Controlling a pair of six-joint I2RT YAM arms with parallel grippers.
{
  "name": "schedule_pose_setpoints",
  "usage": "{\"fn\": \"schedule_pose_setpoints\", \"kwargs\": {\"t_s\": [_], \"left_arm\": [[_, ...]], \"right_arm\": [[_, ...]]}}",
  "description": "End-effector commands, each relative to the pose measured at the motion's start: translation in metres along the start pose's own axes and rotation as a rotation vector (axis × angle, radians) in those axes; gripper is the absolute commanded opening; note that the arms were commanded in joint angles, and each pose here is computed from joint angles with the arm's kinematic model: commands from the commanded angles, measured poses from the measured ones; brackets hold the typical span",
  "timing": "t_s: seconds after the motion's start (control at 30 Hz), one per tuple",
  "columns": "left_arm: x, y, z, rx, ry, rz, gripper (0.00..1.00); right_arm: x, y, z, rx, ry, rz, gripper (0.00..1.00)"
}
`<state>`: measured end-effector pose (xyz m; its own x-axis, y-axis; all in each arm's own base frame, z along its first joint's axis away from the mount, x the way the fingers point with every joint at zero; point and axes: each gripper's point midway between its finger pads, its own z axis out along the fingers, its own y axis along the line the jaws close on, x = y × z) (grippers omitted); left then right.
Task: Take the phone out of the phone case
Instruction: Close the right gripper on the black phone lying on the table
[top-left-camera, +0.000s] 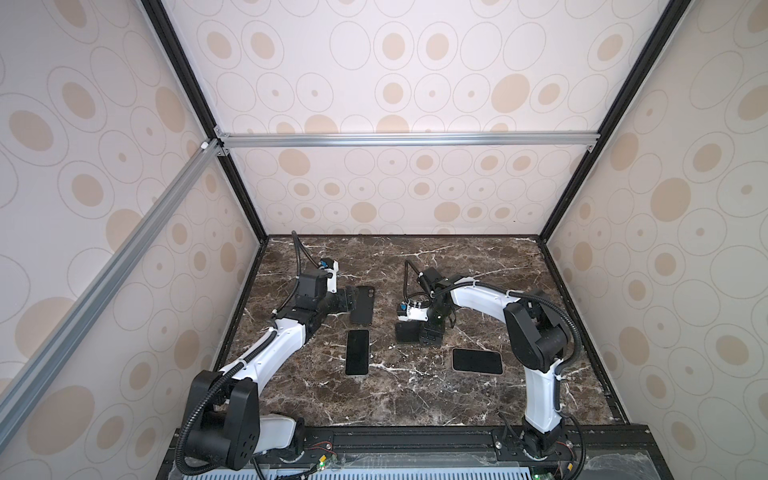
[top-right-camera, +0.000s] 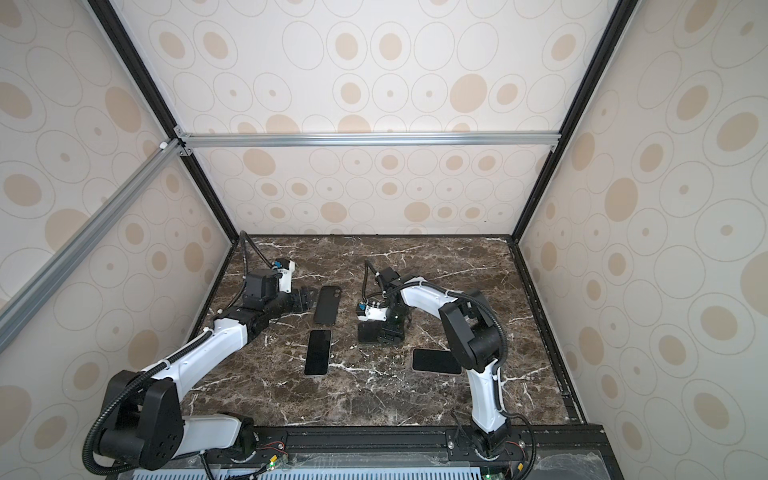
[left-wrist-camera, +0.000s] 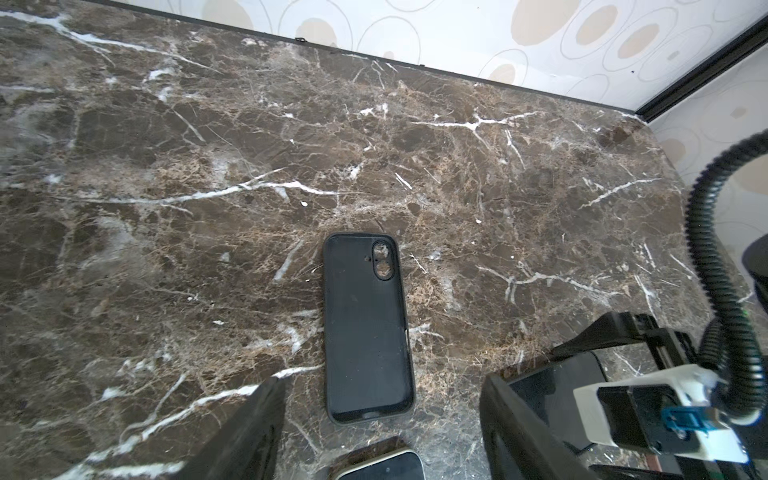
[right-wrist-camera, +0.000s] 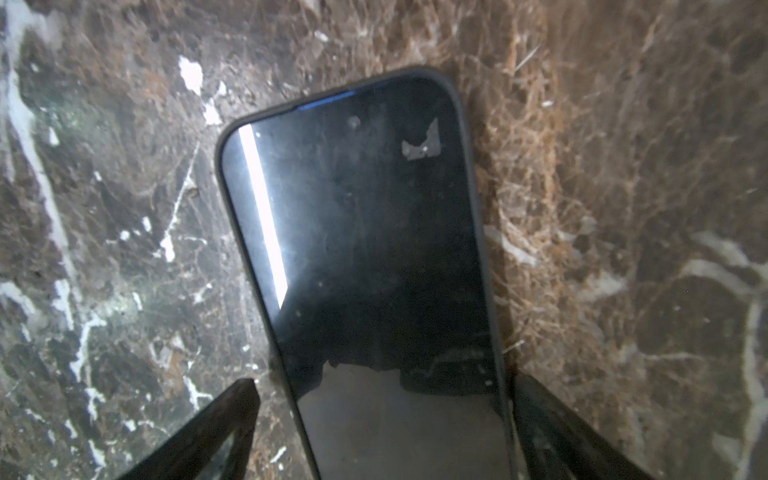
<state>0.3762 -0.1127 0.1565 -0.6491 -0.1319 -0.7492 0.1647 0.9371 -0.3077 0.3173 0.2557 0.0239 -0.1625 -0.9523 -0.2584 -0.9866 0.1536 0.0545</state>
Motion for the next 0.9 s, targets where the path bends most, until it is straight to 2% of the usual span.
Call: {"fn": "schedule_pose_setpoints", "kwargs": {"t_s": [0.0,0.2,0.33,0.4,0.47,0.57,0.67,0.87], "left_arm": [[-0.023,0.000,-0.014,-0.030,-0.051,0.042,0.74],[-0.034,-0.001,-0.023,-0.038,-0.080,0.054,0.74],[-0.046,-0.011,-0.021,-0.001,-0.076,0.058,0.74],[-0.050,-0.011,-0.020,-0.008,-0.075,0.061,0.74],[-0.051,-0.010,-0.020,-0.015,-0.074,0.060,0.75],[-0.046,-0.012,-0.020,-0.005,-0.074,0.032,0.75],[-0.032,-0.014,-0.018,-0.004,-0.058,-0.021,0.76],[-0.010,-0.045,-0.011,0.055,-0.028,-0.071,0.77]], "right_arm": [[0.015,0.006,0.008,-0.020,0.059,-0.022,0.96],[0.034,0.006,0.017,0.000,0.124,0.002,0.78],[0.034,0.008,0.019,0.028,0.104,0.048,0.67],[0.033,0.007,0.018,0.049,0.089,0.080,0.57],[0.028,0.004,0.014,0.073,0.056,0.128,0.48],[0.019,0.004,0.009,0.084,0.008,0.212,0.41],[0.021,0.000,0.004,0.126,0.019,0.333,0.33],[-0.007,0.001,-0.022,0.082,-0.159,0.562,0.25]]}}
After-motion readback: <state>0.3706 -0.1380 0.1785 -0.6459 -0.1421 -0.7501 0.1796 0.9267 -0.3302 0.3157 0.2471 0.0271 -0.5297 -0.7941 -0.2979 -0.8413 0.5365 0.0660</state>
